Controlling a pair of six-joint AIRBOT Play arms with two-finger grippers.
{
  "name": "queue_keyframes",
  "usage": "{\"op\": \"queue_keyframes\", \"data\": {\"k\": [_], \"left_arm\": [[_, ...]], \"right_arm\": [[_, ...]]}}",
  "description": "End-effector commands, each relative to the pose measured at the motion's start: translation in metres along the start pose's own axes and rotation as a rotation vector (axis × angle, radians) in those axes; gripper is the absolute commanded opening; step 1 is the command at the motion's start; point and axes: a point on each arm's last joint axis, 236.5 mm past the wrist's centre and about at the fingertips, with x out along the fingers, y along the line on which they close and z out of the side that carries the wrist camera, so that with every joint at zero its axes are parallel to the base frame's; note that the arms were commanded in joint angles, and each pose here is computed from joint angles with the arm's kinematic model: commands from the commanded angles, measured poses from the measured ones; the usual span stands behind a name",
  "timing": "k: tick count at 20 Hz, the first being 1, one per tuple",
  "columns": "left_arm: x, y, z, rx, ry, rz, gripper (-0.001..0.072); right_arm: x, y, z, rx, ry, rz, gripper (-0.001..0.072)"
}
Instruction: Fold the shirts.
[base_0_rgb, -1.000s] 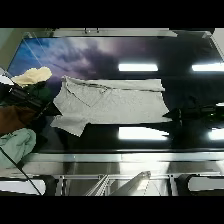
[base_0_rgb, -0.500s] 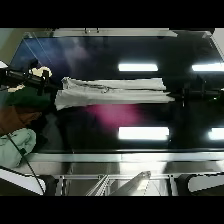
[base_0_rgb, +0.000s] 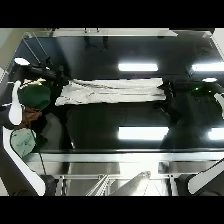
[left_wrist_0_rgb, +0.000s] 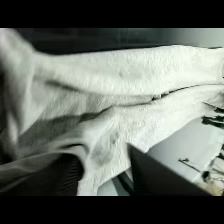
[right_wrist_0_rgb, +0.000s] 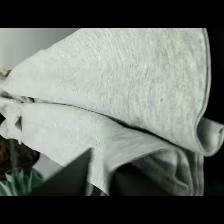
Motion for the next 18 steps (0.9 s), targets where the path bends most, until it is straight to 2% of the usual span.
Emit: {"op": "queue_keyframes", "data": {"k": [1, 3, 4, 5, 6, 11, 18], "left_arm": [[-0.001, -0.007, 0.021, 0.132, -0.080, 0.015, 0.0337], [-0.040, -0.009, 0.037, 0.136, -0.176, 0.027, 0.0337], [-0.065, -0.011, 0.043, 0.134, -0.221, 0.031, 0.0338], [-0.089, -0.014, 0.045, 0.131, -0.254, 0.034, 0.0337], [-0.108, -0.017, 0.044, 0.134, -0.273, 0.037, 0.0337], [-0.142, -0.041, 0.038, 0.149, -0.310, 0.027, 0.0339], [-0.077, -0.081, 0.003, 0.217, -0.143, -0.002, 0.0331]], "right_arm": [[-0.008, 0.007, -0.001, -0.062, 0.028, 0.014, 0.0423], [-0.037, 0.007, 0.002, -0.107, 0.041, -0.021, 0.0423], [-0.054, -0.002, 0.009, -0.129, 0.027, -0.074, 0.0511], [-0.070, -0.012, 0.021, -0.114, -0.008, -0.128, 0.0638], [-0.081, -0.021, 0.030, -0.085, -0.039, -0.161, 0.0651], [-0.062, -0.040, 0.028, 0.011, -0.023, -0.146, 0.0648], [0.004, -0.036, 0.006, 0.041, 0.108, -0.113, 0.0641]]}}
